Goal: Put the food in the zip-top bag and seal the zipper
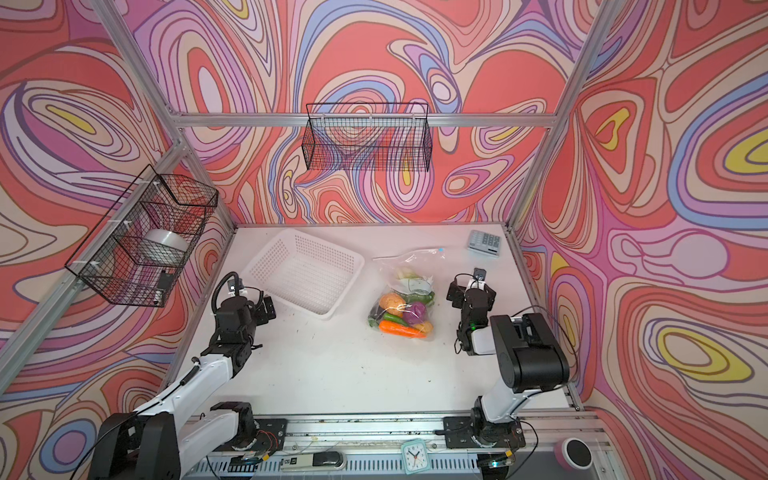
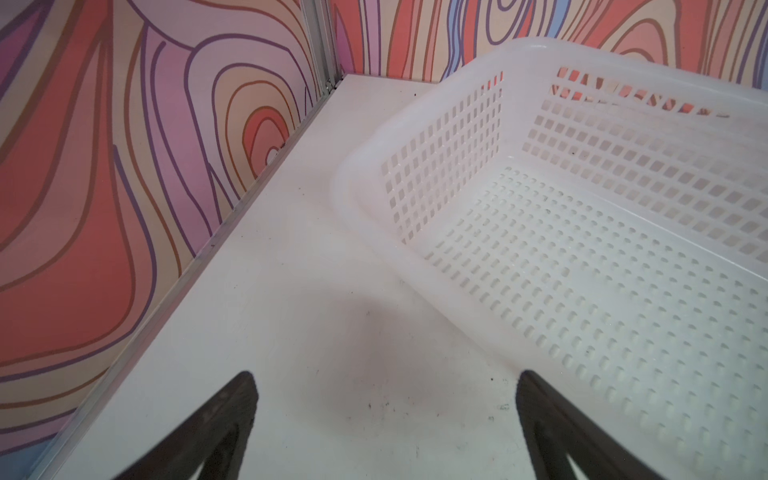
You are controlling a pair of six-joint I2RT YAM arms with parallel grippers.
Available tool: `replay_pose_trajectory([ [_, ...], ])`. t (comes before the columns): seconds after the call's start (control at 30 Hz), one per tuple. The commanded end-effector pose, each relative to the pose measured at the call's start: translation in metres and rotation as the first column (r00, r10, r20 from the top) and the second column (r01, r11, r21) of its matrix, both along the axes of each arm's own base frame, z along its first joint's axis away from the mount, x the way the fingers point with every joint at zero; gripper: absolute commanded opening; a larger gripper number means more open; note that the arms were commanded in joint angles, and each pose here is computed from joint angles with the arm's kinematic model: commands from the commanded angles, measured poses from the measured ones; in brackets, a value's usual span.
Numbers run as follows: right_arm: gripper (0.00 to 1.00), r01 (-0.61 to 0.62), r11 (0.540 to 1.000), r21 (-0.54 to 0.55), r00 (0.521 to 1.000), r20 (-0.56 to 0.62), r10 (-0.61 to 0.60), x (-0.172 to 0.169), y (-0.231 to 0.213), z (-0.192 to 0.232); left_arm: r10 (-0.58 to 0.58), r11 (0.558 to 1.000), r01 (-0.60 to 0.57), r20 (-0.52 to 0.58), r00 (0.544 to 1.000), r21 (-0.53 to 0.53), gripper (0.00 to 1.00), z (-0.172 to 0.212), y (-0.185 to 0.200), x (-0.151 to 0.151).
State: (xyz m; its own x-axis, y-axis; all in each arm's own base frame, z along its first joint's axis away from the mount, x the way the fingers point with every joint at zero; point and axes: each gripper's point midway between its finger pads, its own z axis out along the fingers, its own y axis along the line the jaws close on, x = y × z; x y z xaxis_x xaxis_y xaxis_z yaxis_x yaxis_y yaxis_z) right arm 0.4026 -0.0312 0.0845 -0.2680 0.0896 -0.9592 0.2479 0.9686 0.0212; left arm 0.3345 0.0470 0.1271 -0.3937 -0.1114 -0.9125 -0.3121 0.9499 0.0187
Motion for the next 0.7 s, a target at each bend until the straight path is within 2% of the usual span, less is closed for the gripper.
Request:
replay_pose_trajectory([
  [0.0,0.97,-0.006,1.0,-0.018,0.997,0.076,0.008,0.006,0.001,0.017,-0.033,0.999,0.029,0.144,0.989,0.031,1.0,0.023,-0.002,0.018],
  [0.1,0.98,-0.011,1.0,-0.02,0.999,0.043,0.012,0.014,0.002,0.013,-0.068,0.998,0.065,0.184,0.981,0.024,1.0,0.018,-0.008,0.031],
  [0.13,0.98,-0.008,1.0,-0.024,0.999,0.04,0.009,0.018,0.002,0.014,-0.085,0.996,0.081,0.164,0.983,0.03,1.0,0.015,-0.011,0.036],
  [0.17,0.98,-0.007,1.0,-0.022,1.0,0.021,0.007,0.02,0.002,0.011,-0.091,0.996,0.09,0.091,0.992,0.016,1.0,0.005,-0.012,0.039],
  [0.2,0.98,-0.007,1.0,-0.02,1.0,0.023,0.008,0.019,0.002,0.011,-0.1,0.995,0.098,0.09,0.991,0.021,1.0,0.001,-0.013,0.042],
  [0.4,0.98,-0.004,1.0,-0.022,1.0,0.028,0.005,0.02,0.001,0.012,-0.134,0.991,0.132,0.135,0.982,0.024,1.0,-0.021,-0.019,0.042],
  [0.5,0.98,-0.005,1.0,-0.021,1.0,0.026,0.005,0.019,0.001,0.012,-0.097,0.995,0.093,0.184,0.978,0.029,1.0,-0.028,-0.013,0.039],
  [0.6,0.98,-0.004,1.0,-0.022,1.0,0.027,0.004,0.019,0.001,0.012,-0.082,0.997,0.081,0.143,0.986,0.012,1.0,-0.03,-0.011,0.037],
  [0.67,0.98,-0.005,1.0,-0.02,1.0,0.029,0.005,0.019,0.001,0.012,-0.082,0.997,0.078,0.167,0.983,0.026,1.0,-0.029,-0.011,0.04],
])
